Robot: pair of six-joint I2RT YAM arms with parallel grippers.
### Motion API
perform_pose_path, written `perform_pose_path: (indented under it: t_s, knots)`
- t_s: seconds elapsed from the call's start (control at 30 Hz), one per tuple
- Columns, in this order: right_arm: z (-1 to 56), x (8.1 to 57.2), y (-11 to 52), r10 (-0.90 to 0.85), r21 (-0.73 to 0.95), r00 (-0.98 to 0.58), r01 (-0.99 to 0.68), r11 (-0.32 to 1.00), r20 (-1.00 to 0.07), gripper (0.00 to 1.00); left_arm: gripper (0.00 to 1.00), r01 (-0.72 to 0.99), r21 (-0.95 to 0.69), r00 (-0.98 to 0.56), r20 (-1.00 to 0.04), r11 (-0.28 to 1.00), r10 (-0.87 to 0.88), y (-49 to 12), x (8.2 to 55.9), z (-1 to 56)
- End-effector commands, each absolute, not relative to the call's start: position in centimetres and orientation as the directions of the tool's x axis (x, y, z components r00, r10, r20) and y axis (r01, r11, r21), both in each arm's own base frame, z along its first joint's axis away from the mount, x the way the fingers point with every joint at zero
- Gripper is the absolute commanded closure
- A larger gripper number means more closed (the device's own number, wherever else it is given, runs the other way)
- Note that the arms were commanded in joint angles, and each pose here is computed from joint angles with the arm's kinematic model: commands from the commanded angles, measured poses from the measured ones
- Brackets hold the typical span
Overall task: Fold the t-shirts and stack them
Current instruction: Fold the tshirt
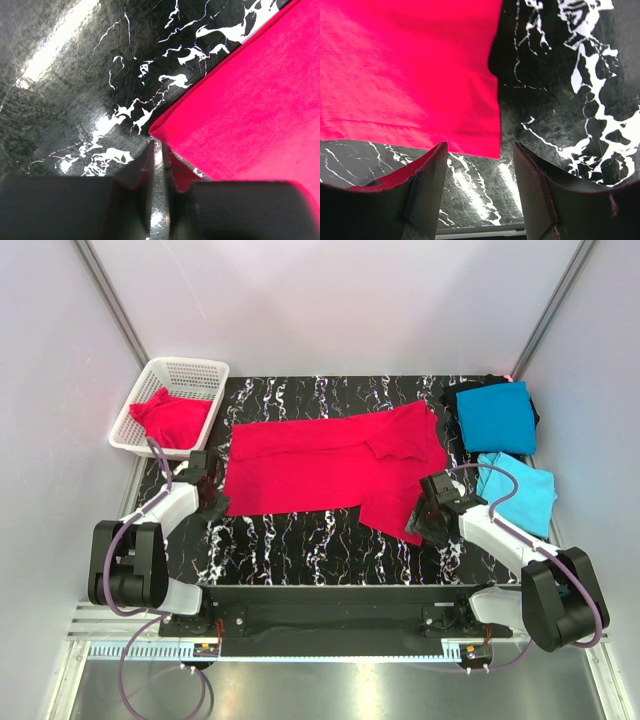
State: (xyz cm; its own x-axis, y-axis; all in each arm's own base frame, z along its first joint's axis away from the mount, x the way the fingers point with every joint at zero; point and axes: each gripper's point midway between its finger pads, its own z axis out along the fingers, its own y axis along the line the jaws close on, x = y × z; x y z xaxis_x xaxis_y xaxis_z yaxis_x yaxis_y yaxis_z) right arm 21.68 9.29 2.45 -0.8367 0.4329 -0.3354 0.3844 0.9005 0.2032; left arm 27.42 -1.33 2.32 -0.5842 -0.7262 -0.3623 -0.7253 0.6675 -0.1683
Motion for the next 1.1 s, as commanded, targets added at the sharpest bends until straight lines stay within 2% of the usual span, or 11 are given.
perform_pose_path:
  t_s: [0.0,0.07,0.17,0.63,0.73,0.83,0.87,0.97,1.07]
  knots:
    - [2.9,22.0,9.1,0.450,0.199,-0.816,0.404,0.893,-0.363,0.38,0.80,-0.723,-0.180,-0.570,-0.392,0.667,-0.723,-1.0,28.2,2.7]
    - [2.9,22.0,9.1,0.448,0.199,-0.816,0.401,0.894,-0.365,0.38,0.71,-0.728,-0.172,-0.566,-0.395,0.664,-0.723,-0.8,28.1,2.6]
    - [2.9,22.0,9.1,0.443,0.195,-0.819,0.398,0.896,-0.364,0.38,0.66,-0.734,-0.159,-0.566,-0.394,0.661,-0.724,-0.7,27.8,2.3]
    - [3.2,21.9,9.3,0.441,0.208,-0.819,0.390,0.897,-0.367,0.38,0.65,-0.731,-0.155,-0.581,-0.369,0.664,-0.726,-1.1,29.2,0.2]
    - [3.2,21.8,9.3,0.438,0.204,-0.822,0.388,0.899,-0.364,0.38,0.68,-0.730,-0.150,-0.588,-0.359,0.666,-0.725,-1.2,29.3,-0.2]
    - [3.2,21.9,9.3,0.440,0.203,-0.821,0.391,0.898,-0.364,0.38,0.82,-0.731,-0.147,-0.590,-0.354,0.667,-0.725,-1.3,29.1,-0.3]
    - [3.1,21.8,9.2,0.439,0.199,-0.823,0.392,0.898,-0.360,0.39,0.90,-0.732,-0.148,-0.589,-0.355,0.665,-0.726,-1.3,29.1,-0.3]
    - [3.0,21.8,9.1,0.444,0.193,-0.820,0.400,0.896,-0.361,0.39,1.00,-0.731,-0.157,-0.584,-0.361,0.664,-0.727,-1.2,28.9,0.2]
    - [3.0,21.8,9.1,0.448,0.191,-0.817,0.406,0.894,-0.362,0.39,0.97,-0.729,-0.163,-0.582,-0.363,0.664,-0.728,-1.3,28.7,0.6]
